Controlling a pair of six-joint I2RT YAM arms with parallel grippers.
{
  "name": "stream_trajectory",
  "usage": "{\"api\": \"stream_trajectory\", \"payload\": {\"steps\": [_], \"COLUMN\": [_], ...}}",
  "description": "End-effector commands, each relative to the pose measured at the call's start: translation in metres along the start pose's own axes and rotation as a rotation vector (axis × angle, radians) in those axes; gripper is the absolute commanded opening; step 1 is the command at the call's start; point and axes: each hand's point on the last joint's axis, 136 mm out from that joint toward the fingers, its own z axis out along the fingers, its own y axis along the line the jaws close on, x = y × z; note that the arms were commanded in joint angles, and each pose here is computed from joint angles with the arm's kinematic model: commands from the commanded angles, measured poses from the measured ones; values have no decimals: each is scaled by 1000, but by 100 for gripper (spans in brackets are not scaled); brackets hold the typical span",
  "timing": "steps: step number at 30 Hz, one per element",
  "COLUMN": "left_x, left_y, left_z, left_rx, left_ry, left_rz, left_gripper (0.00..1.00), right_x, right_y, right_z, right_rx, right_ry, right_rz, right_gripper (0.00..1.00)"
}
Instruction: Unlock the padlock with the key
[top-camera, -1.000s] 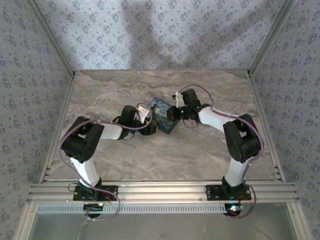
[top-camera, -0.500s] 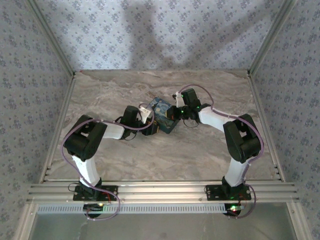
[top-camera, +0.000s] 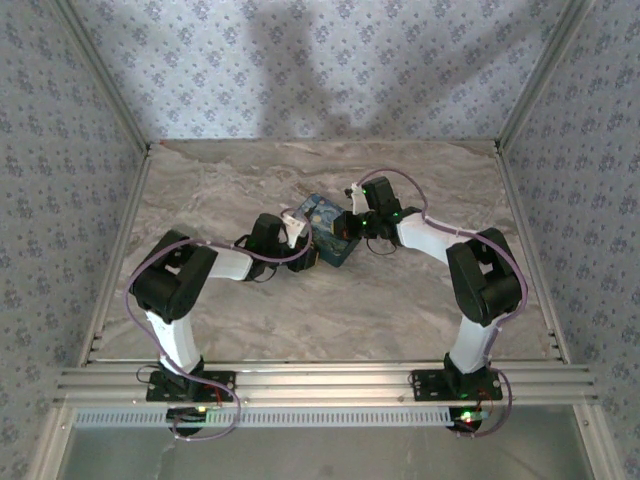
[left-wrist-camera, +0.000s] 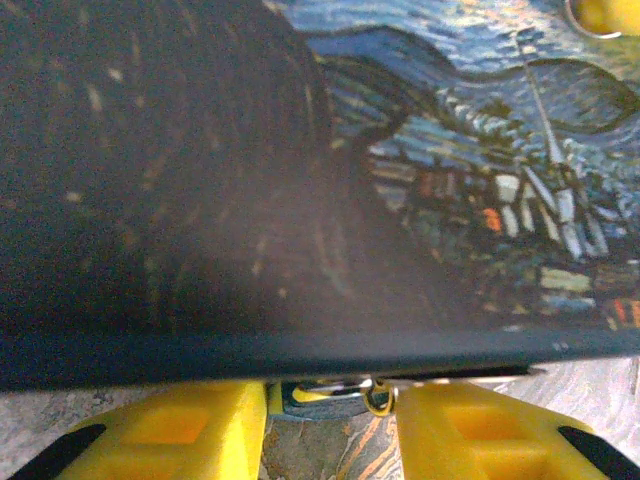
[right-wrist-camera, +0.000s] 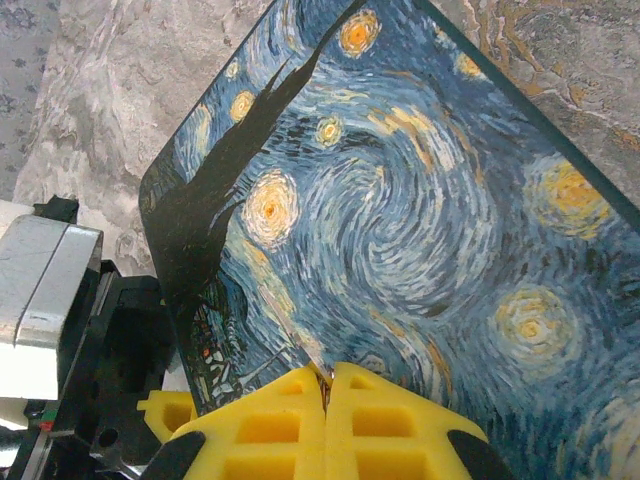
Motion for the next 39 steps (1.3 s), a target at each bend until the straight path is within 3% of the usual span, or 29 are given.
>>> {"api": "stream_trajectory", "payload": {"steps": [1,17,26,32,39], "left_x": [-12,-16,-18,-22,-23], "left_y": [-14,-16,-30,-45,-59], "left_z": [7,4,-5,-16,-23], "left_rx": [30,-4,18,35,68], "left_ry": [-25,-35,-14,10,36], "left_rz": [25,8,-62,-135,-265], "left_gripper": [37,29,26,24,20], "right_x": [33,25,-3,16,62], "right_y": [-21,-15,5,7,10], "right_z": [13,9,-32,-59,-76], "right_rx": [81,79,90,110,133], "right_ry": [110,86,-66,-139,-198], "right_rz": [36,18,-80,-135,-227], "right_gripper": [0,0,0,0,0]}}
